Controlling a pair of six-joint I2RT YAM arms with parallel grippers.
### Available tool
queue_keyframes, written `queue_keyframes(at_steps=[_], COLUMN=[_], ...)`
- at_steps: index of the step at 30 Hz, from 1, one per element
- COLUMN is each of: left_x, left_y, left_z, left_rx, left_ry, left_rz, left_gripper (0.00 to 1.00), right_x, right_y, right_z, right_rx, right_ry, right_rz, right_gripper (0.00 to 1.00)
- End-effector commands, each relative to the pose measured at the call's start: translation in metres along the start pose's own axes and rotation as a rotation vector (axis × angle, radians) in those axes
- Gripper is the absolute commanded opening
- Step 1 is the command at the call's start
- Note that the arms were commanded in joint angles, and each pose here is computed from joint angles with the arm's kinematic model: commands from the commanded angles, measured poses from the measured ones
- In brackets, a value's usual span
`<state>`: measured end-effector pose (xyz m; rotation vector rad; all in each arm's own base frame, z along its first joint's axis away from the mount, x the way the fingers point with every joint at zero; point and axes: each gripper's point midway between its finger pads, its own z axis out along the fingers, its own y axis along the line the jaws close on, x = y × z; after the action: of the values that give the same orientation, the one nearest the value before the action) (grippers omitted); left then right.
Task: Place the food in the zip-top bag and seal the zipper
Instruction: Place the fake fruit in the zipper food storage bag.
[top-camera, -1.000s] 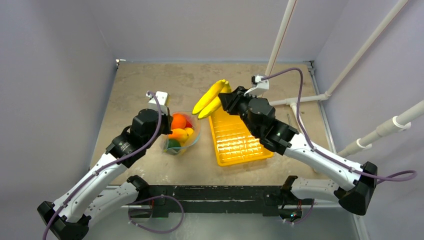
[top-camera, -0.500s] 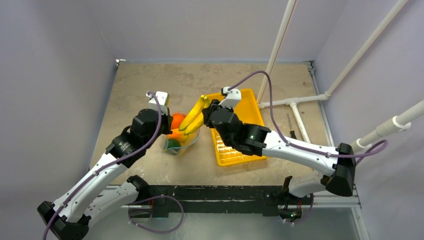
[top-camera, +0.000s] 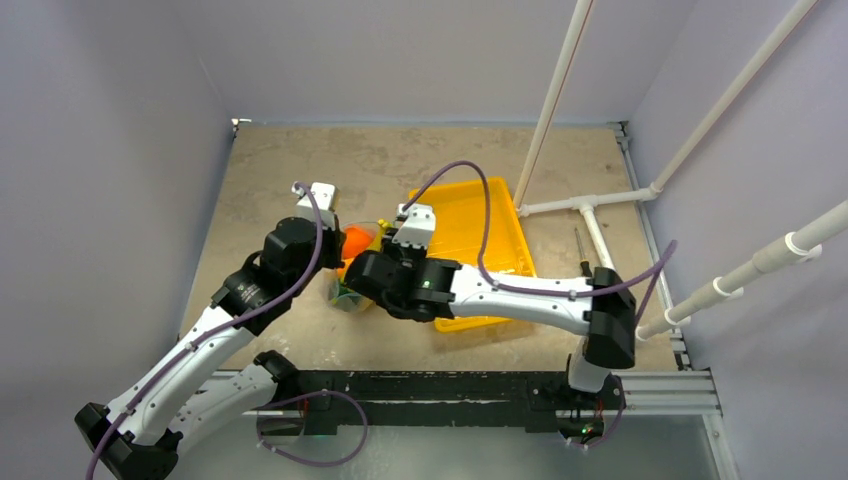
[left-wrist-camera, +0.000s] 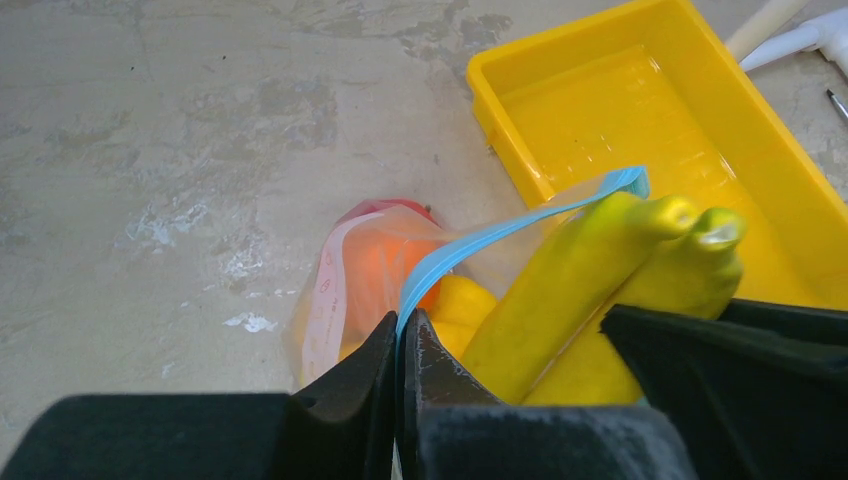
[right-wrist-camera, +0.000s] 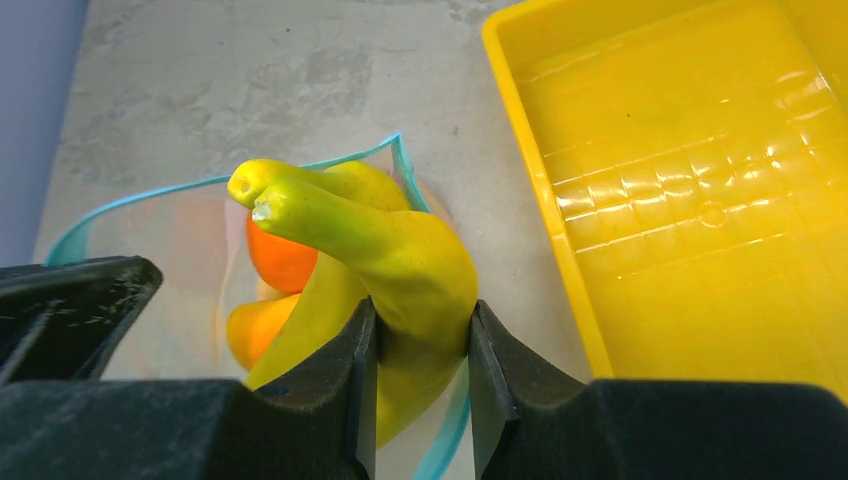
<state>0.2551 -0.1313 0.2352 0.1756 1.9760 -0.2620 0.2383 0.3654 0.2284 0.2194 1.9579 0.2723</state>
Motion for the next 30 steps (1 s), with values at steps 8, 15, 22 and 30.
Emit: queue_keyframes(at_steps=[8, 15, 22, 30], left_x=[-0.022, -0.023, -0.023, -0.024], left_y=[-0.005, -0.007, -0.007, -0.007], left_z=[-0.005, -0.005, -0.006, -0.007], left_rx=[0.030, 0.038, 0.040, 0.043], left_ry=[-0.069, -0.069, -0.071, -0.075], left_rz=[-0.018, -0.019, -0.020, -0.023], left_gripper=[0.00, 0.00, 0.00, 0.00], right_x=[0.013, 0.022, 0.047, 0.086], right_y=[0.016, 0.041, 0.048, 0.032], right_z=[-0.007, -0.009, -0.008, -0.001], right_rx=[0.035, -0.040, -0.072, -0.040], right_ry=[-0.023, 0.040, 0.110, 0.228], right_rz=[-0.029, -0.070, -0.107, -0.145], right_gripper=[0.00, 0.00, 0.00, 0.00])
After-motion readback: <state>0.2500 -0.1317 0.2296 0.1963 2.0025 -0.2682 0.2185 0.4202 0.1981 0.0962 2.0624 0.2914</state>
